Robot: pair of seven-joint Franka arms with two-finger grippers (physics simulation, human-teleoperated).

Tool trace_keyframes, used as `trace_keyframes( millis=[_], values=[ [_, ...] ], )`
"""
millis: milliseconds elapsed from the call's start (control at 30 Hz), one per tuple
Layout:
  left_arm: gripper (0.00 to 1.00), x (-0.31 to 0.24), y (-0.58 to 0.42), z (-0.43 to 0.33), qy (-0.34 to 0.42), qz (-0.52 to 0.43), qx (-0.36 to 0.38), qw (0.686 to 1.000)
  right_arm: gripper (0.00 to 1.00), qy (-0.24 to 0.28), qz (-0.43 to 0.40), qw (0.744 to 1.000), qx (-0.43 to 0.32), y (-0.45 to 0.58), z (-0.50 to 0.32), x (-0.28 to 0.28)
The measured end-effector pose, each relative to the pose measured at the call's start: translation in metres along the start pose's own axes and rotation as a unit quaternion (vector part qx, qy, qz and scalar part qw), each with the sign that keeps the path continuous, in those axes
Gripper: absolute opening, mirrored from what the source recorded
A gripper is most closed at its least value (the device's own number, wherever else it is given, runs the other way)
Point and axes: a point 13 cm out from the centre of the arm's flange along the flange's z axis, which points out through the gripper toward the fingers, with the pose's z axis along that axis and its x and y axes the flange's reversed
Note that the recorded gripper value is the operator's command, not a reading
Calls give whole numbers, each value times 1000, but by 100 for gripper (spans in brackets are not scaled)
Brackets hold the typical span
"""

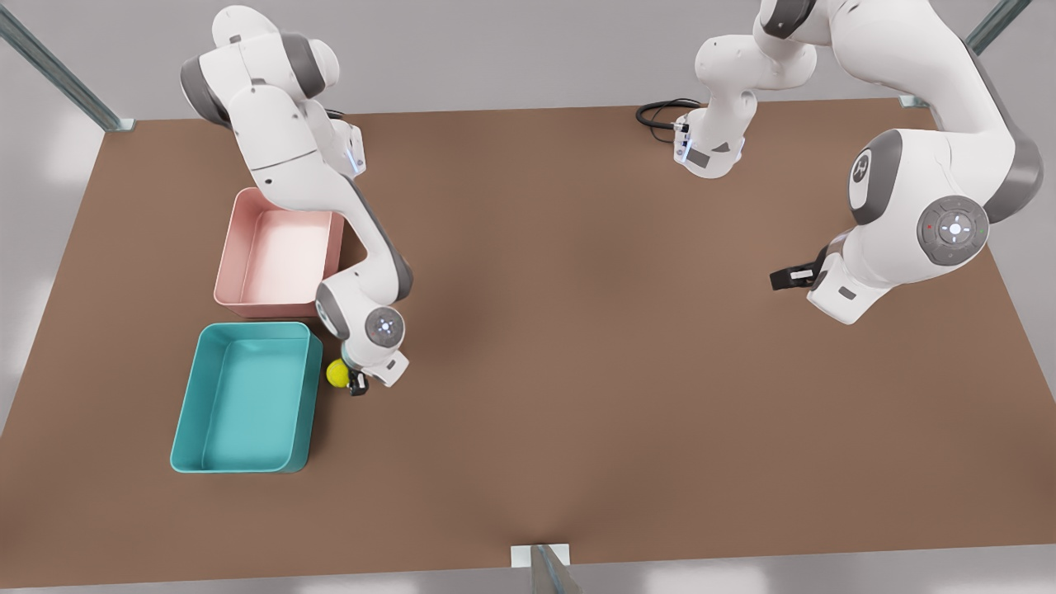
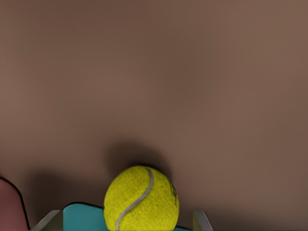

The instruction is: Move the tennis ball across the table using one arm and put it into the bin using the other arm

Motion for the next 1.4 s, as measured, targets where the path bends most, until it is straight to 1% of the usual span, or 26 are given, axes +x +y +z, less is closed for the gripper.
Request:
trace_keyframes(
  millis=[1000,1400],
  values=[
    [100,-1,6,3,6,-7,0,1000,100,-1,-19,1000,-21,13,48,-4],
    [100,-1,6,3,6,-7,-1,1000,100,0,-12,1000,-21,10,55,10]
  ],
)
